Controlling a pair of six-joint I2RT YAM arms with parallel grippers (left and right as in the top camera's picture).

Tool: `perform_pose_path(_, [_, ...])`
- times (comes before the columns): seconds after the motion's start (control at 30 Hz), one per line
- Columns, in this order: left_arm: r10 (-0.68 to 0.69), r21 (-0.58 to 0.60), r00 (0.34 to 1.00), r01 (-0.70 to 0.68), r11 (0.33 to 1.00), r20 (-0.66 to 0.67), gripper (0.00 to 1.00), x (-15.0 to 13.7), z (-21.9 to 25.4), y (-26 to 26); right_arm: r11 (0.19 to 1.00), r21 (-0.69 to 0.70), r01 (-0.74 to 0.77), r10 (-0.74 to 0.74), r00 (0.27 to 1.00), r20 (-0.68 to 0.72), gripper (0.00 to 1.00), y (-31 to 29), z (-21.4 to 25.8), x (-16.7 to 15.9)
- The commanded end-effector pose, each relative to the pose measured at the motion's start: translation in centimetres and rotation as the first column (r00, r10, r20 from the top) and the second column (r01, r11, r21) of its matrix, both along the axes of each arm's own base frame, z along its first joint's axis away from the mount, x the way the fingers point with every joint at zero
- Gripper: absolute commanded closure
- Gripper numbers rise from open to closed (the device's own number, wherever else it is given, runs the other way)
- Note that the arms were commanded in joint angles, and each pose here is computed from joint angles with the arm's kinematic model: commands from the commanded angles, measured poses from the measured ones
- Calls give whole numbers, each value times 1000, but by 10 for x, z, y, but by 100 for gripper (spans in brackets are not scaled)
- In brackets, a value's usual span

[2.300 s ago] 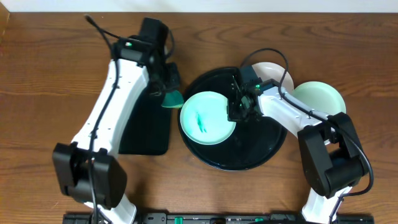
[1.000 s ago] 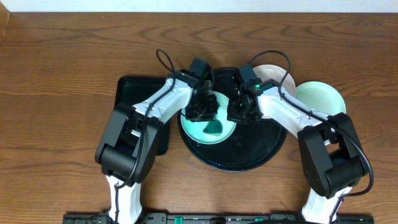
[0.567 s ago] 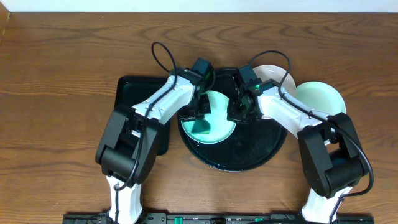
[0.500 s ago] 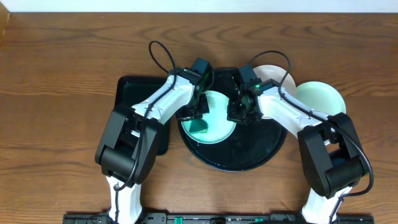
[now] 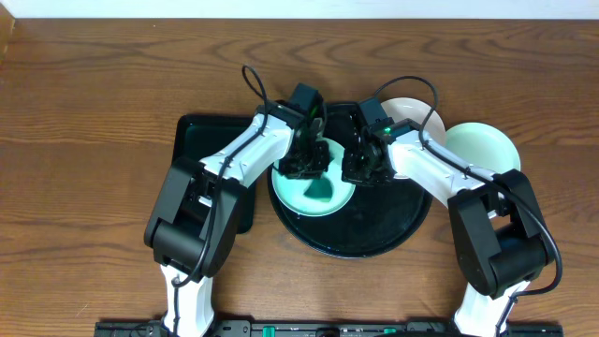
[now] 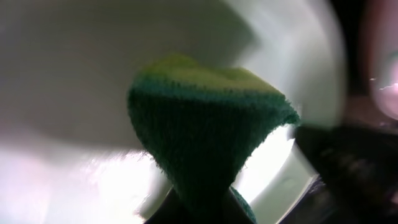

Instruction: Clean dirty plates on tray and stack at the side

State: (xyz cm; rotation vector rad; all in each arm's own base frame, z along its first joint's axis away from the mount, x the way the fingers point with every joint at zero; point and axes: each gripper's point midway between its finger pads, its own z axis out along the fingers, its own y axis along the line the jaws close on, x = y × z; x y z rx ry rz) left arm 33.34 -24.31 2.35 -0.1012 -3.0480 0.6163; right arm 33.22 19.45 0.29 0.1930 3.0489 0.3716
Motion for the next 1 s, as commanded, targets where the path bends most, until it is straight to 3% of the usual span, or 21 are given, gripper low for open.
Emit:
perform_pose_path(0.0, [-34, -51, 997, 38, 998, 75, 93, 15, 2, -9, 995, -92, 28, -31, 999, -30, 99, -18, -22, -9])
perform_pose_path(0.07, [25, 20, 991, -28, 999, 129, 93, 30, -2, 2, 995, -92, 28, -31, 999, -30, 99, -18, -22, -9])
perform_pose_path(0.17, [199, 190, 963, -233, 954, 180, 93, 43, -10, 36, 995, -92, 28, -31, 999, -30, 99, -18, -22, -9])
perform_pose_path(0.27, [294, 316, 939, -338, 886, 181, 93, 34, -14, 64, 995, -92, 28, -31, 999, -30, 99, -18, -22, -9])
perform_pose_path(0.4, [355, 449, 929, -363, 816, 106, 93, 3, -16, 88, 995, -91, 28, -31, 999, -29, 99, -18, -22, -8])
perform_pose_path(0.47, [363, 436, 931, -338, 834, 27, 93, -12, -17, 81, 996, -90, 29, -31, 999, -27, 99, -17, -22, -8])
perform_pose_path(0.53, [306, 334, 948, -260, 906, -92, 93, -25, -15, 57, 996, -90, 29, -31, 999, -27, 99, -17, -22, -8])
perform_pose_path(0.63, [97, 23, 973, -94, 995, -207, 93, -36, 0, 5, 996, -87, 28, -30, 999, -28, 99, -17, -22, -8])
perform_pose_path(0.73, [24, -100, 982, -44, 994, -189, 93, -33, 8, -14, 996, -87, 28, -30, 999, -29, 99, -17, -22, -8])
perform_pose_path(0.9, [43, -47, 995, -47, 998, -86, 93, -12, 2, -8, 996, -85, 27, -30, 999, -32, 99, -17, -22, -9])
perform_pose_path(0.97, [113, 97, 994, -112, 989, -5, 93, 3, -9, 15, 996, -85, 27, -30, 999, -32, 99, -17, -22, -9])
